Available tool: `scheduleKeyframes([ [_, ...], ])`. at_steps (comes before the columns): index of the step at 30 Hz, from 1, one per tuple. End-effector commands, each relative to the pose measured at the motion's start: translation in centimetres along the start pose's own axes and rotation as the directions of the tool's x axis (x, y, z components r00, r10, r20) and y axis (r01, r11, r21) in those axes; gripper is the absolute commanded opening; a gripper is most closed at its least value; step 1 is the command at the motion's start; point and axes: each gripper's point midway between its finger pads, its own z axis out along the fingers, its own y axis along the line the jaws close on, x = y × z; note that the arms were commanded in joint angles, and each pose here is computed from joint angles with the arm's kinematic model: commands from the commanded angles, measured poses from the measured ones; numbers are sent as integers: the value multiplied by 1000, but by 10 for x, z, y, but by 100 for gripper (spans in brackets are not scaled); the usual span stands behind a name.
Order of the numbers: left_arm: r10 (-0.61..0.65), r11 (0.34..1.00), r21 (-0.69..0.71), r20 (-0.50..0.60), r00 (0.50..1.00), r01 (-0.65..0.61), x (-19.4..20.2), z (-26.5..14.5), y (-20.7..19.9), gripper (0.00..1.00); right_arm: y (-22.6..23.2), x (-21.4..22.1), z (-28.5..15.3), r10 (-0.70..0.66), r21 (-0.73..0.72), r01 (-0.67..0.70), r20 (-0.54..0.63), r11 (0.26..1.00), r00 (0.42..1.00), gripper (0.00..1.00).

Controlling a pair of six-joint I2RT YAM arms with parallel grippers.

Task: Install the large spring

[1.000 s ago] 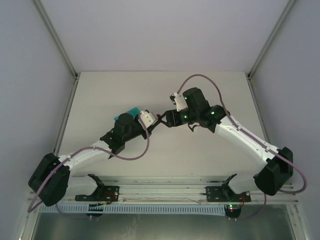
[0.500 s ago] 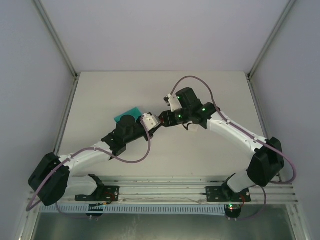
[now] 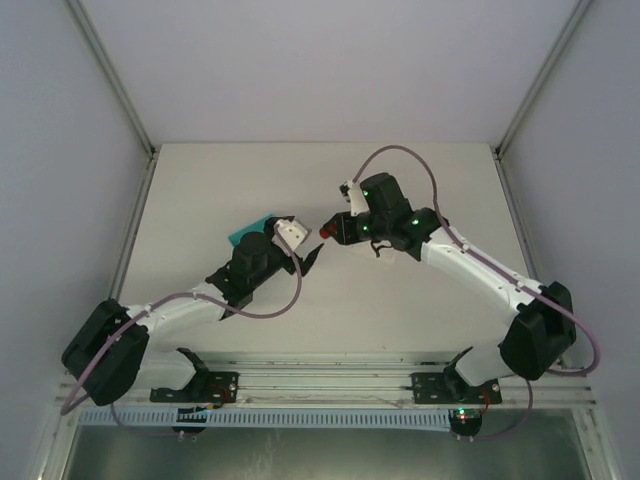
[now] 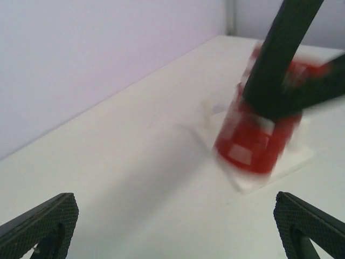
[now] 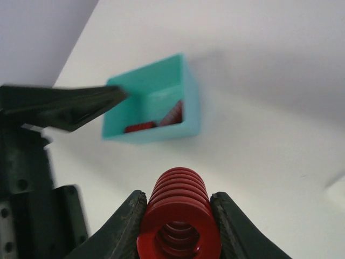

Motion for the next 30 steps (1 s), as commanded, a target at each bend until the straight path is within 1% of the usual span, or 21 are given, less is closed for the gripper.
scheduleKeyframes([
  [1, -127, 978, -166, -2, 992, 125, 11, -7, 35, 99, -49, -38, -16, 0, 209, -37, 177, 977, 984, 0],
  [3, -167, 967, -194, -6, 986, 163, 19, -11, 41, 99, -78, -45, -17, -22, 313, -42, 196, 949, 980, 0],
  [6, -196, 955, -230, -9, 981, 189, 27, -20, 45, 99, -122, -51, -17, -33, 452, -56, 187, 890, 982, 0],
  [9, -221, 938, -276, -16, 975, 208, 34, -29, 51, 99, -157, -57, -19, -35, 540, -75, 191, 838, 981, 0],
  [11, -236, 930, -287, 7, 972, 228, 34, -35, 52, 99, -173, -63, -17, -35, 579, -79, 184, 811, 982, 0],
  [13, -225, 936, -273, 25, 974, 223, 31, -40, 50, 99, -183, -67, -12, -32, 597, -76, 169, 798, 985, 0],
  [18, -191, 946, -260, 31, 981, 192, 34, -44, 46, 99, -197, -76, 4, -27, 619, -66, 140, 783, 990, 0],
  [27, -144, 968, -210, -16, 989, 137, 48, -34, 34, 99, -215, -76, 21, 16, 634, -77, 101, 769, 995, 0],
  [30, -139, 969, -207, -11, 990, 133, 47, -34, 34, 99, -221, -77, 26, 24, 638, -81, 97, 766, 995, 0],
])
